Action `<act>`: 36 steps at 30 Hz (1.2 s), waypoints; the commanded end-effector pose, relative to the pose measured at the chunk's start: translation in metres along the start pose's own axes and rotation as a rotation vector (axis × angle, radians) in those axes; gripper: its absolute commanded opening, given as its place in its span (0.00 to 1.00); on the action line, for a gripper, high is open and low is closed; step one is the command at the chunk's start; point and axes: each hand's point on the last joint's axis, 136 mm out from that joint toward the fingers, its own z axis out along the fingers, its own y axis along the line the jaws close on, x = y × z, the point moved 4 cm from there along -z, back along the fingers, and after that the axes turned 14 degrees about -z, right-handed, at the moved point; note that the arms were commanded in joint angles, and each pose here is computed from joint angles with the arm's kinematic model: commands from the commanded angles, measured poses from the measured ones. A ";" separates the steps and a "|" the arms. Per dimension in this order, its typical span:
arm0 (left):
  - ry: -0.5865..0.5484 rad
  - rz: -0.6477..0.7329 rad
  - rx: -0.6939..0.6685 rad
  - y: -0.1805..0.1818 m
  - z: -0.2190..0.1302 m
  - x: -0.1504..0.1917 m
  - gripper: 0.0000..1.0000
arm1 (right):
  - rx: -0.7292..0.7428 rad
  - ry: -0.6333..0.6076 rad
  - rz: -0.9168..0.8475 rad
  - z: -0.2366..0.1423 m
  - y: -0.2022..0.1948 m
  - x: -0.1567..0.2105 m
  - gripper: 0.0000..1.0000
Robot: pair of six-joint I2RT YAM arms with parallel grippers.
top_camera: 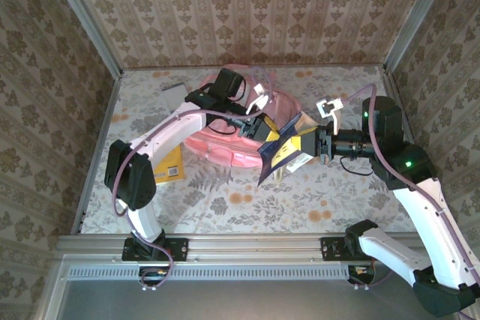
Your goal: Pack the student bag
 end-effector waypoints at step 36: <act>-1.179 -0.445 -0.246 0.013 -0.100 -0.070 0.00 | 0.234 -0.372 0.931 0.065 -0.112 0.045 0.96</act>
